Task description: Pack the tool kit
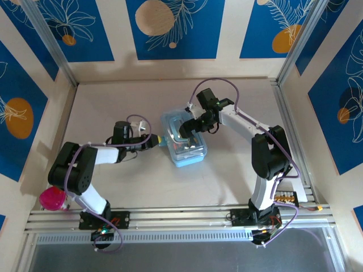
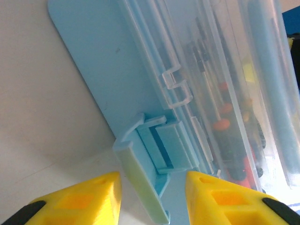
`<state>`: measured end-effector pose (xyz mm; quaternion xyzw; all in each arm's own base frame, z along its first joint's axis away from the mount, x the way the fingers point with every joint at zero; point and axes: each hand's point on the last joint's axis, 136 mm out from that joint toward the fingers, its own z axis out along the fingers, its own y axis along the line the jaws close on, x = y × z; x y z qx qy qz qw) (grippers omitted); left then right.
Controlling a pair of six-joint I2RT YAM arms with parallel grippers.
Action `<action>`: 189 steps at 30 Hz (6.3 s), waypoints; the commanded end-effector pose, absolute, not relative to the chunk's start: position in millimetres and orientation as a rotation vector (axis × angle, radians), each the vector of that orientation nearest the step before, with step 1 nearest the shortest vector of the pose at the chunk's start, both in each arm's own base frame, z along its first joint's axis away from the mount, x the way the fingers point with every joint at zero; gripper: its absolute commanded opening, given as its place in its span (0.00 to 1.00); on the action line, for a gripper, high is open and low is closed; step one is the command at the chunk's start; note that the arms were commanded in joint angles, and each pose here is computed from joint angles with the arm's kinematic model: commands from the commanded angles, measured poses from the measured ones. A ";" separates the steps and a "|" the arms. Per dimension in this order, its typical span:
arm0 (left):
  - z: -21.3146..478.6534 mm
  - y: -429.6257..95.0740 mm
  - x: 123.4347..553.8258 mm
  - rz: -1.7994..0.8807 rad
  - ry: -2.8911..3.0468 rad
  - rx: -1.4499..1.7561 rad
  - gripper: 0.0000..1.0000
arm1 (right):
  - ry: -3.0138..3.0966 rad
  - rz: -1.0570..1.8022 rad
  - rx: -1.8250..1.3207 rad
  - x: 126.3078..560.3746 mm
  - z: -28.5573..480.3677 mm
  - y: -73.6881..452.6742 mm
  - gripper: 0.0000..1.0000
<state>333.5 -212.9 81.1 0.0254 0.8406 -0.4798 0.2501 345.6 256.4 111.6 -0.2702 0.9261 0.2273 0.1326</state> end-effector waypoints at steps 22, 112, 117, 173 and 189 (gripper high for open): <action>109.2 -245.2 344.7 -1.396 2.201 0.160 0.40 | 3.012 0.812 -0.892 268.3 48.6 258.4 0.96; 94.3 -226.7 333.0 -1.112 2.518 0.207 0.38 | 3.021 0.851 -0.894 266.8 41.2 263.2 0.96; 97.4 -227.6 332.9 -1.119 2.508 0.212 0.39 | 3.024 0.855 -0.894 266.6 40.3 263.5 0.96; 111.2 -223.4 327.1 -1.149 2.458 0.200 0.44 | 3.046 0.882 -0.907 258.7 36.9 264.6 0.94; 108.7 -233.3 334.5 -1.194 2.439 0.192 0.43 | 3.046 0.886 -0.912 259.0 37.0 264.7 0.94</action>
